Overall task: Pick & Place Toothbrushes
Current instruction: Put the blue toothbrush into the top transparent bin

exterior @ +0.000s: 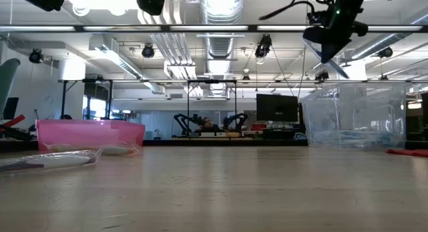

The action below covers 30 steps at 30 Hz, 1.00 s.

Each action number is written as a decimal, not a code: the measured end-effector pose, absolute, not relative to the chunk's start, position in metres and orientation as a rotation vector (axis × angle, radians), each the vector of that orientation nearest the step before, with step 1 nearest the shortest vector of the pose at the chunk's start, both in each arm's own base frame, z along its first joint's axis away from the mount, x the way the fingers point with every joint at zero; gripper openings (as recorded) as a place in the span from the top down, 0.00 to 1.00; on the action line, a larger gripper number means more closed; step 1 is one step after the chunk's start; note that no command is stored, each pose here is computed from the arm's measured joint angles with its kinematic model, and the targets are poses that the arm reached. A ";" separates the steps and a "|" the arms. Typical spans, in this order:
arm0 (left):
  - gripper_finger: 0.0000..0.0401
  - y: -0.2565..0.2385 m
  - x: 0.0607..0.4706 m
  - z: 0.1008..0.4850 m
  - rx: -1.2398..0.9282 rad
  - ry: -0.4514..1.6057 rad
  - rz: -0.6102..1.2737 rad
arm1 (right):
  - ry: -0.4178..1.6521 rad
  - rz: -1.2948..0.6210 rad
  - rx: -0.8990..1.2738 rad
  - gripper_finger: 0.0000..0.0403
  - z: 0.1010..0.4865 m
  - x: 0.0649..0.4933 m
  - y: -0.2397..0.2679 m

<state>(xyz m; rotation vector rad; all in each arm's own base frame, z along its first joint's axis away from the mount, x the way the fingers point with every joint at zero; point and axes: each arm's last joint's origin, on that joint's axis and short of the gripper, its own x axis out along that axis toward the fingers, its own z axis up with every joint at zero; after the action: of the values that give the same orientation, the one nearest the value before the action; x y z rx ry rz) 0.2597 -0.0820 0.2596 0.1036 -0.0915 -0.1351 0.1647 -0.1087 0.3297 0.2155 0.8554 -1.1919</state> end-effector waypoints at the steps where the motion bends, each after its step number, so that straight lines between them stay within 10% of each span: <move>1: 0.39 -0.082 0.260 0.260 0.111 -0.092 -0.134 | 0.869 -1.203 0.221 0.94 0.329 0.162 -0.110; 30: 0.39 -0.080 0.260 0.259 0.138 -0.085 -0.126 | 1.447 -1.221 0.382 0.94 0.263 0.168 -0.160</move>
<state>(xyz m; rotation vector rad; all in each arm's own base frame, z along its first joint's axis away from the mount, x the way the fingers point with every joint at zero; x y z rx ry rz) 0.2603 -0.0800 0.2588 0.1379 -0.0849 -0.1264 0.1680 -0.1598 0.2634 0.3817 1.4468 -1.2207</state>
